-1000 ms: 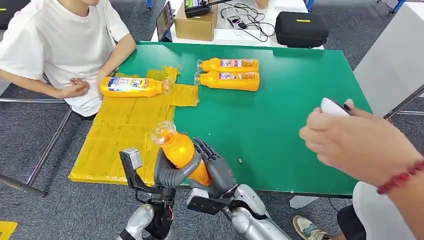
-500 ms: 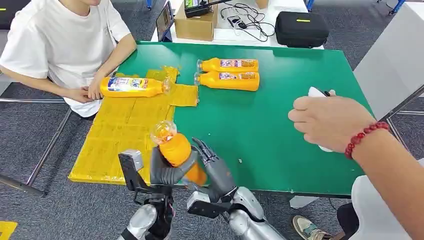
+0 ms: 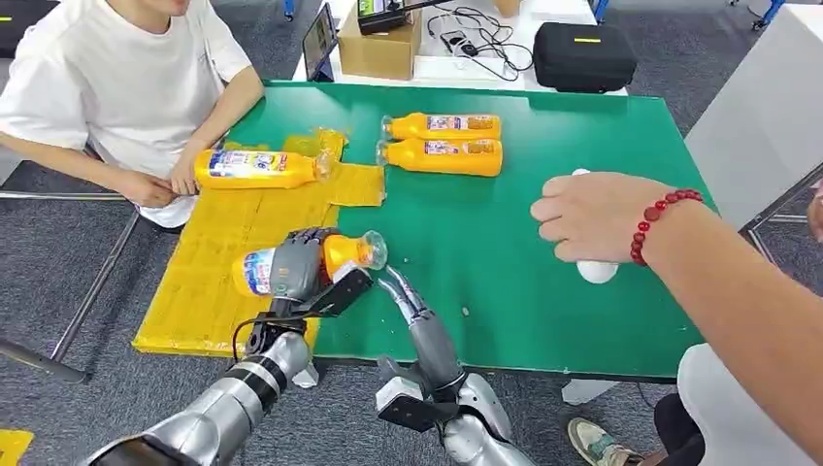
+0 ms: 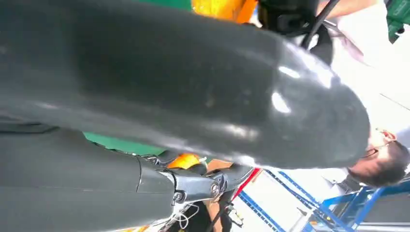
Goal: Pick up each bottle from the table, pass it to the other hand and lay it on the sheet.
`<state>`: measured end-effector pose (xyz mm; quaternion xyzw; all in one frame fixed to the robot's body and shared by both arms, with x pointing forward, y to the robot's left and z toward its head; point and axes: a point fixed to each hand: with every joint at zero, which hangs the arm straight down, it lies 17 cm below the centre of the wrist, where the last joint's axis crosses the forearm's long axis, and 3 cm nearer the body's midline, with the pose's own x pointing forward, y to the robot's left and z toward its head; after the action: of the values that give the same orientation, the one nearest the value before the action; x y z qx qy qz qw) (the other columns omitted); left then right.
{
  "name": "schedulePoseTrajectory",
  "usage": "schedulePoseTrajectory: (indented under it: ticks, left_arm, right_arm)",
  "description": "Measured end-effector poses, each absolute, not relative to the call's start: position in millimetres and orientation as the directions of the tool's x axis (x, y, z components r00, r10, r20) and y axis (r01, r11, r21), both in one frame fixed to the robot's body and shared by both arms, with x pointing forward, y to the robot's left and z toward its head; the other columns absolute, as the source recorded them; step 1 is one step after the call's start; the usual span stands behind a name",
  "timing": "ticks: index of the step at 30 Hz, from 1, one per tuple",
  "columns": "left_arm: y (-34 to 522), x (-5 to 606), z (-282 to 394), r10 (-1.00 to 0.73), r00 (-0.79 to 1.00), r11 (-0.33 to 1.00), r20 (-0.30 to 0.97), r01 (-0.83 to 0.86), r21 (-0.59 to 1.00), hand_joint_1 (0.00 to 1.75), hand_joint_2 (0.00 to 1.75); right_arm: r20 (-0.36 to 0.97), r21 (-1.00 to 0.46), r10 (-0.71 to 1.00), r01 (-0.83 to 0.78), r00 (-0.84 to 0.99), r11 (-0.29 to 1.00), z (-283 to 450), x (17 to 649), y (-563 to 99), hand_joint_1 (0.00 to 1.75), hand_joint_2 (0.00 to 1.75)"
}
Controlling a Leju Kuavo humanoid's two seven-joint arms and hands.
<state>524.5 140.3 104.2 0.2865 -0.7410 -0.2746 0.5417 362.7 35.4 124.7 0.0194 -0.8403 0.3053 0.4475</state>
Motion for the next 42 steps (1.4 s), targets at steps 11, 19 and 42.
schedulePoseTrajectory:
  ticks: [11,19,42]
  left_arm:
    - [126.9,531.4,79.3,-0.826,-0.181,0.548,0.533,-0.04,0.835,1.75,1.75]
    - [133.4,535.1,33.8,-0.958,-0.144,0.224,0.249,0.17,0.96,1.75,1.75]
    - [144.0,540.5,18.2,-0.869,-0.02,0.452,0.494,0.373,0.811,0.0,1.75]
  right_arm:
    - [0.777,-0.474,0.21,-0.332,-0.594,0.815,126.7,360.3,43.1,0.0,0.0]
    - [0.79,-0.463,0.204,-0.345,-0.578,0.816,122.2,361.7,41.8,0.0,0.0]
    - [0.81,-0.445,0.197,-0.359,-0.553,0.821,114.8,364.2,41.1,0.0,0.0]
